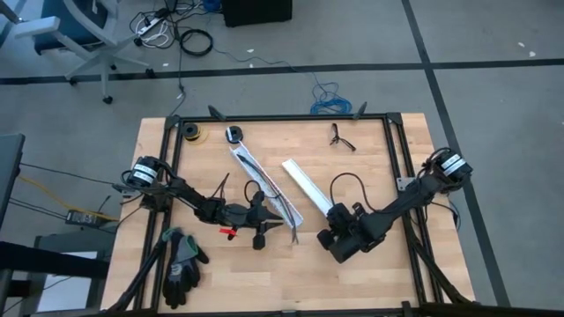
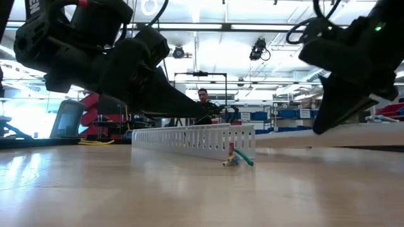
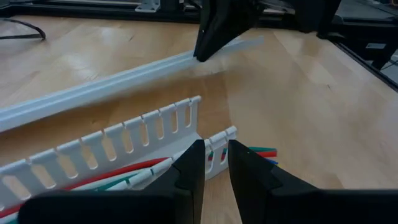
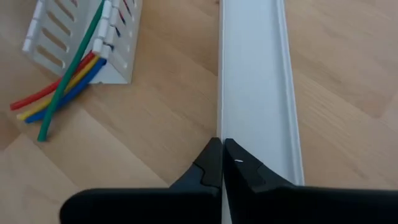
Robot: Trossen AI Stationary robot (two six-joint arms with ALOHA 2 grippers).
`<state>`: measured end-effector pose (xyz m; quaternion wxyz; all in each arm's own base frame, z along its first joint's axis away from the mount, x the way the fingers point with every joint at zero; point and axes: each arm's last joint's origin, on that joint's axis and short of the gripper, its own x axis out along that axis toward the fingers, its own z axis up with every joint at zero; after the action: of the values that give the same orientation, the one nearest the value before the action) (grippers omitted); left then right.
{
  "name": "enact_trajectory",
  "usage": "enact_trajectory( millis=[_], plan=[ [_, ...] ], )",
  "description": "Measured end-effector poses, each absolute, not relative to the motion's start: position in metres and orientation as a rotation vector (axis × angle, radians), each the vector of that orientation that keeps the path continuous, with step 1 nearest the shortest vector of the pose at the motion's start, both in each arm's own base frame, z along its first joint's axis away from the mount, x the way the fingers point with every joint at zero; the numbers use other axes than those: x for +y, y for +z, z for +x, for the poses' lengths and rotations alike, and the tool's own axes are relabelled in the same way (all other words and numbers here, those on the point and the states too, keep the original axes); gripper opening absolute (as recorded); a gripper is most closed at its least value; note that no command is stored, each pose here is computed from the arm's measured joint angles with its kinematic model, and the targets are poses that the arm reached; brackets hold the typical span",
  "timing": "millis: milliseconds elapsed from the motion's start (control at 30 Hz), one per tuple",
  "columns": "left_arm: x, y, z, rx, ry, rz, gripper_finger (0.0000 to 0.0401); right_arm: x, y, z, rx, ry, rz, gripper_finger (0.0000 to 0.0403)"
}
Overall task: Ziptie cables
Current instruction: Close the cable duct
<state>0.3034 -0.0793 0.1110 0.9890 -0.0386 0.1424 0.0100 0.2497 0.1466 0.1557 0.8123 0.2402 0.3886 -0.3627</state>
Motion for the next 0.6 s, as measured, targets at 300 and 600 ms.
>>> enact_trajectory(
  millis=[300, 600],
  plan=[
    [-0.068, 0.119, 0.315, 0.255, 0.100, -0.084, 0.0078, 0.151, 0.171, 0.231, 0.820, -0.792, 0.504, 0.0000],
    [-0.064, 0.129, 0.326, 0.214, 0.105, 0.005, 0.0078, 0.158, 0.195, 0.208, 0.716, -0.762, 0.511, 0.0000]
  ],
)
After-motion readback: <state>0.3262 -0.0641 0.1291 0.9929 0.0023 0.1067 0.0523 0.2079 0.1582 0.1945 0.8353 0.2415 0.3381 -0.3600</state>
